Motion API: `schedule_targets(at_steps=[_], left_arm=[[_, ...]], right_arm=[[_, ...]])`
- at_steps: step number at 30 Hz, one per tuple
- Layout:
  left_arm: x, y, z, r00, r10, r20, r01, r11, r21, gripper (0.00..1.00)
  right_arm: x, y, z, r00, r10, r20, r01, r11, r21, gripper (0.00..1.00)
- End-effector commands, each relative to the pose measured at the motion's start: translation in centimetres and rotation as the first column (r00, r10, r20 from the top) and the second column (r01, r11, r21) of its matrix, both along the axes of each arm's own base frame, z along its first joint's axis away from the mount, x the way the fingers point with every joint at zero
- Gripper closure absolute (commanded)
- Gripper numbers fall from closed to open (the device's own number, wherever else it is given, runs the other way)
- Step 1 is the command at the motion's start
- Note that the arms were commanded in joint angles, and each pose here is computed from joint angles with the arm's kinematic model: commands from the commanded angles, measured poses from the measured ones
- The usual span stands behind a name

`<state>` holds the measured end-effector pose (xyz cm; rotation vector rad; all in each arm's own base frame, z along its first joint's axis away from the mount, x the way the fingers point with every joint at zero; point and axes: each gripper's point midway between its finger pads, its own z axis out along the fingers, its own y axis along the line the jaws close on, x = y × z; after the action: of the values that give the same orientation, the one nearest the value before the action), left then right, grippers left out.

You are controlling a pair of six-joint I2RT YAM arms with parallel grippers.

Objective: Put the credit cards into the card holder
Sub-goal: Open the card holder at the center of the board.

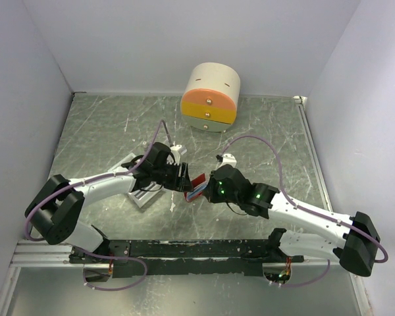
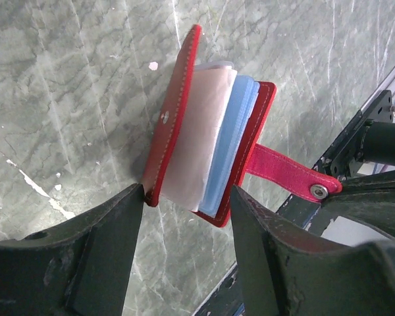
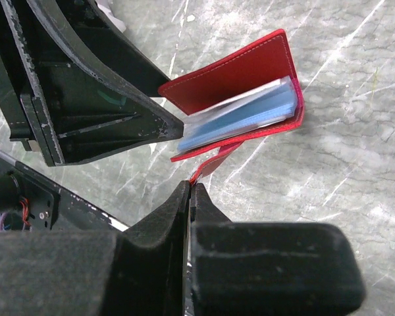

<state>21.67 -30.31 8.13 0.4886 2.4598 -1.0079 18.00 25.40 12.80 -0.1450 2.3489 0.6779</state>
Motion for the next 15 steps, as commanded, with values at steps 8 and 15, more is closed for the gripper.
schedule_targets(at_steps=[8, 15], left_arm=[[0.1, -2.0, 2.4, 0.974, -0.187, 0.128, 0.195, 0.979, -0.053, 0.30], [0.0, -2.1, 1.1, 0.968, -0.227, 0.107, 0.230, 0.973, -0.022, 0.39]], right_arm=[[0.4, -0.6, 0.7, 1.000, -0.008, 0.026, 0.008, 1.000, -0.018, 1.00], [0.3, -0.9, 0.5, 1.000, -0.012, 0.023, 0.012, 1.000, -0.020, 1.00]])
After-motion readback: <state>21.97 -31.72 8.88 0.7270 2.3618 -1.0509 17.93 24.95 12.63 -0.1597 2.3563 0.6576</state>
